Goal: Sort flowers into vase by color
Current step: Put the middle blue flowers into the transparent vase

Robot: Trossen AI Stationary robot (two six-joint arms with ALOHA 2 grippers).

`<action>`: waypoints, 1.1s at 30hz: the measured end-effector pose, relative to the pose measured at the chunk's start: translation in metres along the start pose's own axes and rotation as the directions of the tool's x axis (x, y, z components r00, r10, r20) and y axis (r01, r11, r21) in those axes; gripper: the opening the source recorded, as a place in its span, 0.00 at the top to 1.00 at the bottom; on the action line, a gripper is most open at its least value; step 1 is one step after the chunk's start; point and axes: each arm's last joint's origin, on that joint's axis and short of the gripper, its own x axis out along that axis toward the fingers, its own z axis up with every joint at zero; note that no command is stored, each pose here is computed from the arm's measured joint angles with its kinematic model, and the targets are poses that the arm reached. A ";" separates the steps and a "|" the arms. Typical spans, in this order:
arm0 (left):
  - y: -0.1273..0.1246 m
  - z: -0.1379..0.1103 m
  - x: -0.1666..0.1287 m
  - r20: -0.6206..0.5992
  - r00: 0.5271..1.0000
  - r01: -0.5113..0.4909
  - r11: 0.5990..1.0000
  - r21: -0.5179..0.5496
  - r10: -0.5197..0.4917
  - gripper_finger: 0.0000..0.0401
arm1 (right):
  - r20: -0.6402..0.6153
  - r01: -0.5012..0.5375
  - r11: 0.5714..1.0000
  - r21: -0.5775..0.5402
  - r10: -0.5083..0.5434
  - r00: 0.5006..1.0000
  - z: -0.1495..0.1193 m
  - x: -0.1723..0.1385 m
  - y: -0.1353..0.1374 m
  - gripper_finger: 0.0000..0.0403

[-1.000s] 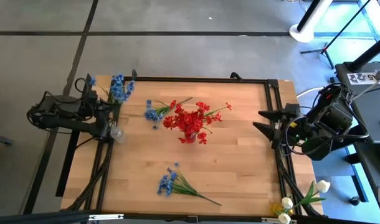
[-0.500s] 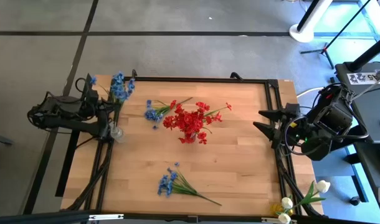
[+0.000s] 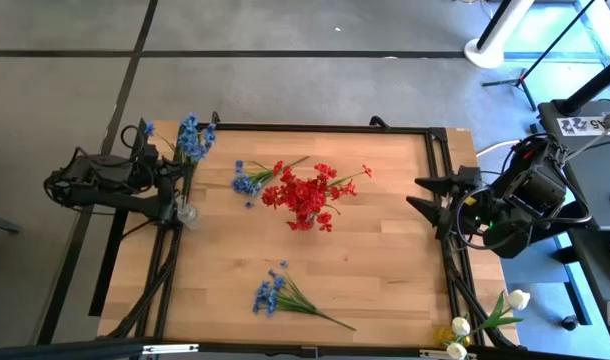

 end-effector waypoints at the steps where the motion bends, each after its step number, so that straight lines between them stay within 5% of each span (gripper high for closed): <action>1: 0.000 0.000 0.000 0.000 1.000 0.000 1.000 0.000 0.000 0.98 | -0.004 -0.002 1.000 0.000 0.002 1.000 0.000 0.000 0.000 0.27; 11: -0.002 -0.018 0.015 -0.087 0.996 -0.004 1.000 -0.024 0.002 0.98 | -0.011 -0.006 1.000 0.004 0.006 1.000 0.000 0.000 0.000 0.27; 26: -0.012 -0.019 0.028 -0.009 0.998 0.060 0.996 -0.071 -0.061 0.98 | -0.010 -0.005 1.000 0.005 0.005 1.000 0.002 -0.001 -0.003 0.27; 33: -0.022 -0.002 0.025 0.143 0.975 0.177 0.983 -0.044 -0.169 0.98 | -0.011 -0.002 1.000 -0.002 0.002 1.000 0.001 -0.001 -0.004 0.27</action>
